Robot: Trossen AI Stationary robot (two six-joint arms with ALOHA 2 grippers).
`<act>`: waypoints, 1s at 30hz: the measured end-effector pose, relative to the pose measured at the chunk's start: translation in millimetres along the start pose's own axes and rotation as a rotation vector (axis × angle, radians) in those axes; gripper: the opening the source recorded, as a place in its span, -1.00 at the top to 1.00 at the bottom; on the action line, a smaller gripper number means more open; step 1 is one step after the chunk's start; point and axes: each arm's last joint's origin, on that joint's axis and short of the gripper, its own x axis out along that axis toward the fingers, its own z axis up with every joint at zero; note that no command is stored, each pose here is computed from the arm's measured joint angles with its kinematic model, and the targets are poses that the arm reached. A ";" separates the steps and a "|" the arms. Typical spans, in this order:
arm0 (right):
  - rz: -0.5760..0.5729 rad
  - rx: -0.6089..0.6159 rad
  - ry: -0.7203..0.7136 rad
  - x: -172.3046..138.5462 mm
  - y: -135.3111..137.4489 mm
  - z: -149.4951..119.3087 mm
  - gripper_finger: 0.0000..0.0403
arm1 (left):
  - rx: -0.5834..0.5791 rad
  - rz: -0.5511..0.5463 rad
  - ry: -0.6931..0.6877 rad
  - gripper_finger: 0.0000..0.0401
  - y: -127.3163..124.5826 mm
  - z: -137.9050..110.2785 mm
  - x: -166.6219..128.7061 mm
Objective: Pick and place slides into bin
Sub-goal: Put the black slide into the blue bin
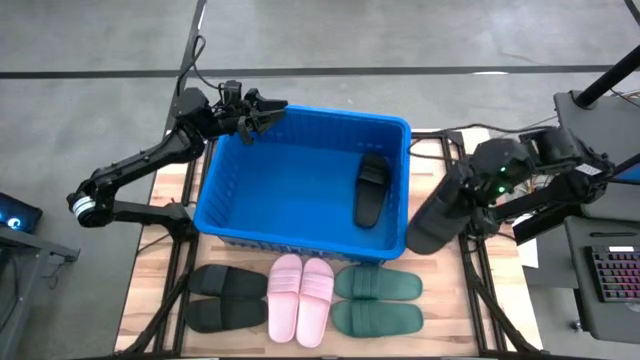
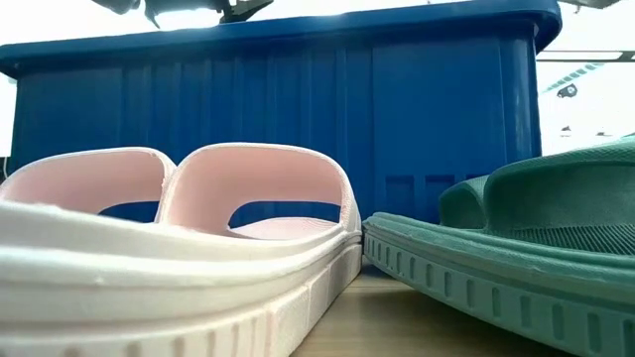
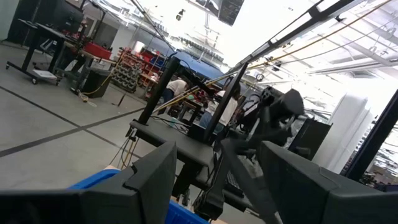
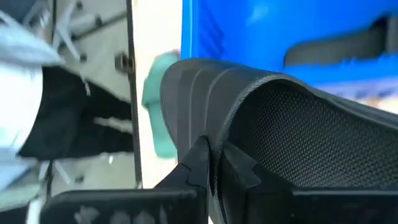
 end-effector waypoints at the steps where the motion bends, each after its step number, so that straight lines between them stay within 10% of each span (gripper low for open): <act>1: -0.007 -0.007 -0.034 -2.5 1.3 3.1 0.94 | 0.000 0.000 0.000 -0.08 0.0 0.0 0.0; 8: -0.115 -0.034 -0.360 -10.2 9.7 36.0 0.94 | 0.000 0.004 -0.003 -0.08 0.1 0.1 -0.1; 17: -0.548 0.089 -0.804 4.3 10.1 88.3 0.94 | 0.002 0.044 -0.035 -0.08 0.7 1.8 0.1; 30: -0.676 0.024 -0.927 48.2 3.9 154.6 0.94 | 0.046 -0.039 -0.073 -0.08 -14.5 9.5 7.2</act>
